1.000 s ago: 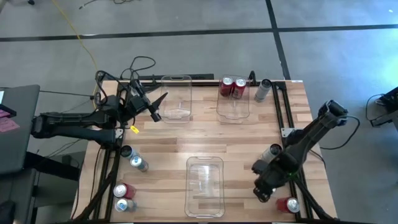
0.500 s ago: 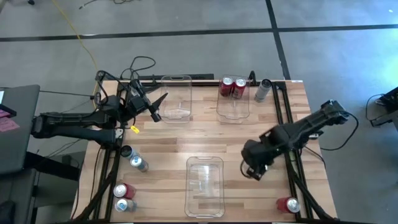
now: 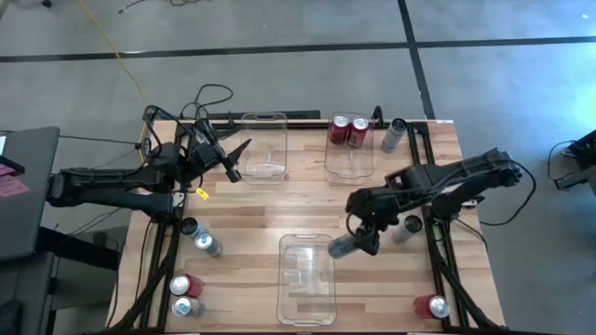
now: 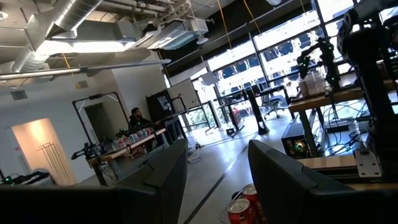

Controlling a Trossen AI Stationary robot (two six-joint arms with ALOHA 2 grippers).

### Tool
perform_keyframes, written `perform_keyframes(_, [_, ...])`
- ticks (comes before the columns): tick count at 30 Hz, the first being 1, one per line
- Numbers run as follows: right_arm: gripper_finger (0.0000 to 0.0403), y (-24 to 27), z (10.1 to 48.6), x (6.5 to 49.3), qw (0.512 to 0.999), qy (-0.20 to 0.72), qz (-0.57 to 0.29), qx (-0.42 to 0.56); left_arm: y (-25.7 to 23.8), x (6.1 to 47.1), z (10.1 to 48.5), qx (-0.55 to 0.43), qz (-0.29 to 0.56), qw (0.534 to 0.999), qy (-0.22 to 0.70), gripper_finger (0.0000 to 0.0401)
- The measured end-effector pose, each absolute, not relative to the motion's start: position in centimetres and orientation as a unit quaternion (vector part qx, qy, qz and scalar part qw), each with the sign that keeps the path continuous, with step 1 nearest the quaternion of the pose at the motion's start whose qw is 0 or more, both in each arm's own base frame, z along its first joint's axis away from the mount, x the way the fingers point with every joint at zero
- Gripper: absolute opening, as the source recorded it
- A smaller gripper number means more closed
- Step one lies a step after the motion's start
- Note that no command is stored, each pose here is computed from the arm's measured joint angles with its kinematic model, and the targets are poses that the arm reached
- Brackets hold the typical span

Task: Sort soda cans
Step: Put the bottom right blue soda can into the bottom transparent bin

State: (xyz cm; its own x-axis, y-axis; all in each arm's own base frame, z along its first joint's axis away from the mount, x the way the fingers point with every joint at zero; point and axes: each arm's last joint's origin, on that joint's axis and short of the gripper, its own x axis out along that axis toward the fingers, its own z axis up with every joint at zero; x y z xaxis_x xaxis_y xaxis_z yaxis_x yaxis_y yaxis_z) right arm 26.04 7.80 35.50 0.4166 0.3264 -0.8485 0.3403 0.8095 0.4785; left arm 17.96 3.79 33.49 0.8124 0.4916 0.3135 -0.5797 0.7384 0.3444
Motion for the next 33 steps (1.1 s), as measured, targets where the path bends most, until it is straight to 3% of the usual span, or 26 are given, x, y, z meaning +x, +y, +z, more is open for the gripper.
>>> perform_keyframes(16, [0.0232,7.3,33.4,32.3,0.795,0.573,0.033,0.195,3.8,18.0,33.5,0.217,0.289,0.927,-0.102,0.0164])
perform_keyframes(33, [0.0232,10.8,30.2,39.2,0.721,0.684,0.078,0.079,3.8,18.0,33.4,0.218,0.288,0.927,-0.099,0.0164])
